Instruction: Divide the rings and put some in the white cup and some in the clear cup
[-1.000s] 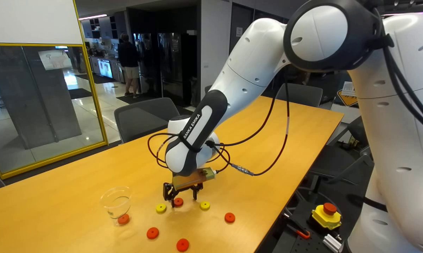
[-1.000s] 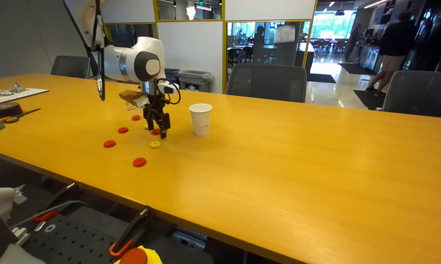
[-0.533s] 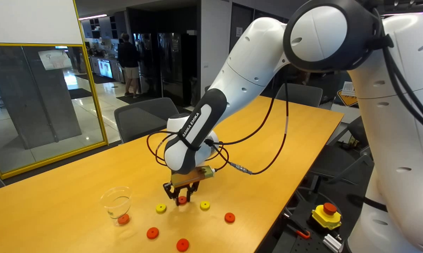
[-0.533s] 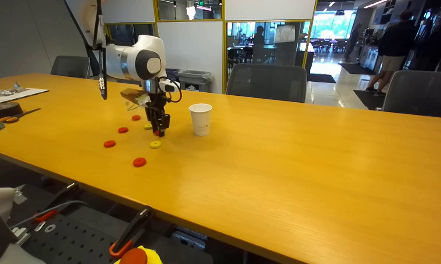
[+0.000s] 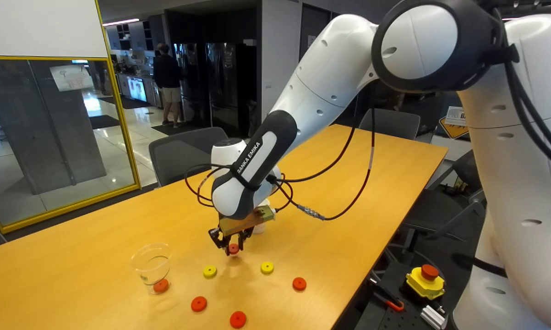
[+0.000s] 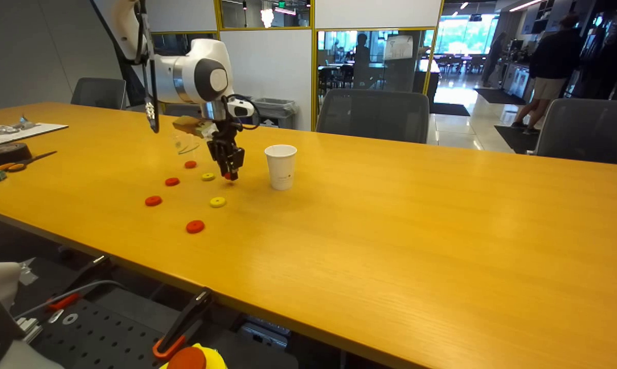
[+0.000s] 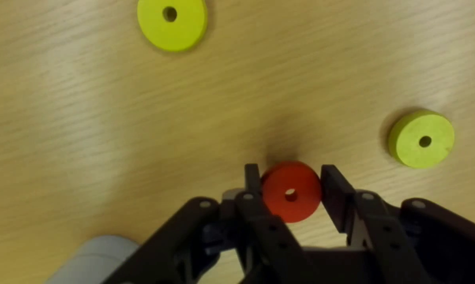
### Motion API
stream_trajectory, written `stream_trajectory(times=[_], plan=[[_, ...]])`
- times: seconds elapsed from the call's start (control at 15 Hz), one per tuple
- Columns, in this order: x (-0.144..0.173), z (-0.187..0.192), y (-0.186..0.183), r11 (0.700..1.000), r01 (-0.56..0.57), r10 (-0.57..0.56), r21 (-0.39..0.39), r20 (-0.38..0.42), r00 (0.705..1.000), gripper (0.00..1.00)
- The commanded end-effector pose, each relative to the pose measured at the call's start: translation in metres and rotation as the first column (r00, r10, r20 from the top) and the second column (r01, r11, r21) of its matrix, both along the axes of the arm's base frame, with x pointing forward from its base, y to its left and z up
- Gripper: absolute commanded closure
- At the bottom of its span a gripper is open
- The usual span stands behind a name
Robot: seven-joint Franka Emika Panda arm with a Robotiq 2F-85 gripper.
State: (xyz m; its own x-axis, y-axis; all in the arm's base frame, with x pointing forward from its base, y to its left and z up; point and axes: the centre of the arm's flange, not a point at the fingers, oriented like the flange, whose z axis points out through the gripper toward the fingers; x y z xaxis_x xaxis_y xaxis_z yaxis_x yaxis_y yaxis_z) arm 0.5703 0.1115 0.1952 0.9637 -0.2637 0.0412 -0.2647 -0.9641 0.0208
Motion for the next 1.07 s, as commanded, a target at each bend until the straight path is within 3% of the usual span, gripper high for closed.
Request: stream_trajectory(times=[0.0, 0.47, 0.73, 1.0], plan=[[-0.001, 0.071, 0.016, 0.999, -0.038, 0.04, -0.03, 0.055, 0.998, 0.8], [-0.012, 0.152, 0.11, 0.979, -0.203, 0.198, 0.017, 0.166, 0.966, 0.8], [-0.016, 0.157, 0.168, 0.954, -0.298, 0.289, 0.034, 0.169, 0.942, 0.8], [-0.008, 0.15, 0.199, 0.934, -0.353, 0.343, 0.044, 0.152, 0.927, 0.81]])
